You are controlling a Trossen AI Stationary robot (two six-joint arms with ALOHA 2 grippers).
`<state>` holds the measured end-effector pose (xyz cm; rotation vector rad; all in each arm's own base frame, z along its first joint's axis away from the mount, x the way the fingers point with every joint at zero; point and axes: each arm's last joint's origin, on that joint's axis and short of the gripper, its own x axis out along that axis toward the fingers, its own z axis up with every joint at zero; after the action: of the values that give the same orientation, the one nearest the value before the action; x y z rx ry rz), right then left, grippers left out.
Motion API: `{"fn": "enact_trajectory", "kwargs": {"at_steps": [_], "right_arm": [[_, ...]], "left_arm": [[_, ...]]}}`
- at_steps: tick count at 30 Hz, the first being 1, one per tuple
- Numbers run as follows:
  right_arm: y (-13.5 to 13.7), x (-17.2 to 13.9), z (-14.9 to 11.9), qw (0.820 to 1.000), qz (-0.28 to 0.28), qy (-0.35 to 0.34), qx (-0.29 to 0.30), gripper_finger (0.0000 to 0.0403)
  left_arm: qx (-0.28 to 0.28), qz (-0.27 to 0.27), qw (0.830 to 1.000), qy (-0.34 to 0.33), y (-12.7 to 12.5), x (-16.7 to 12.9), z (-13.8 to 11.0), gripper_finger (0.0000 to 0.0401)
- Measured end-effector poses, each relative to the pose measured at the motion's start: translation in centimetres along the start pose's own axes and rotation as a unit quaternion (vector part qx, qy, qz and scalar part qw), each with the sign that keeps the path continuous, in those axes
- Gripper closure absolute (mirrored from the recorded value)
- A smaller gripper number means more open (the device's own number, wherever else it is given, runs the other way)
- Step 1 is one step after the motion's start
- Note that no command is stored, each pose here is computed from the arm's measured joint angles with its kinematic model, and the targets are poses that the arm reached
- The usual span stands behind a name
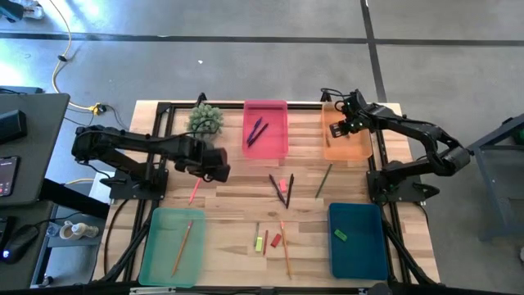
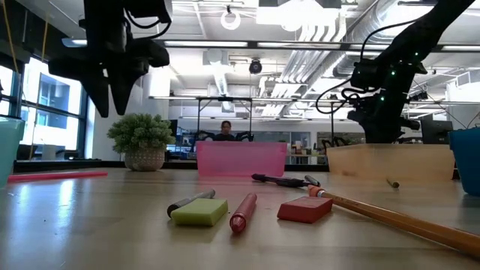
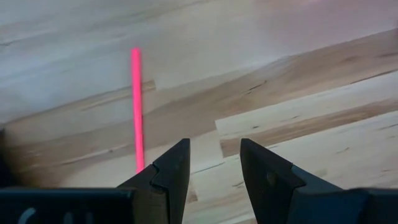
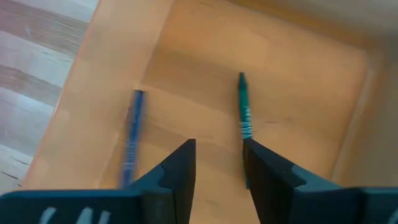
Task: Sort crayons/erasers/pens/pencils in bins
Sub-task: Put the pink pencil into the green bin
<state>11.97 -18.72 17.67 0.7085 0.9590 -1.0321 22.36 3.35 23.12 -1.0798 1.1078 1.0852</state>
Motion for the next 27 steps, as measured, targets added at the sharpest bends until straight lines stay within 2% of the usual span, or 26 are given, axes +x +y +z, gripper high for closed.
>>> {"fn": "enact_trajectory", "kwargs": {"at_steps": [5, 10, 17, 24, 27], "right_arm": [[0.0, 0.0, 0.0, 1.000, 0.000, 0.000, -0.002, 0.0270], [0.1, 0.0, -0.1, 0.999, 0.014, 0.005, -0.033, 0.0270], [0.1, 0.0, -0.1, 0.999, 0.024, 0.006, -0.049, 0.0270], [0.1, 0.0, 0.0, 0.998, 0.024, 0.003, -0.058, 0.0270], [0.1, 0.0, 0.0, 0.998, 0.025, 0.002, -0.058, 0.0270]], "left_arm": [[-0.006, 0.026, 1.000, 0.008, 0.4, 0.0, -0.5, 0.0265], [-0.014, 0.046, 0.999, 0.013, 0.8, -0.1, -0.8, 0.0239], [-0.008, 0.051, 0.999, 0.010, 0.8, -0.1, -1.1, 0.0220], [-0.041, 0.101, 0.994, 0.031, 2.7, 2.7, -1.9, 0.0228], [-0.045, 0.098, 0.993, 0.045, 3.1, 3.7, -2.0, 0.0234]]}}
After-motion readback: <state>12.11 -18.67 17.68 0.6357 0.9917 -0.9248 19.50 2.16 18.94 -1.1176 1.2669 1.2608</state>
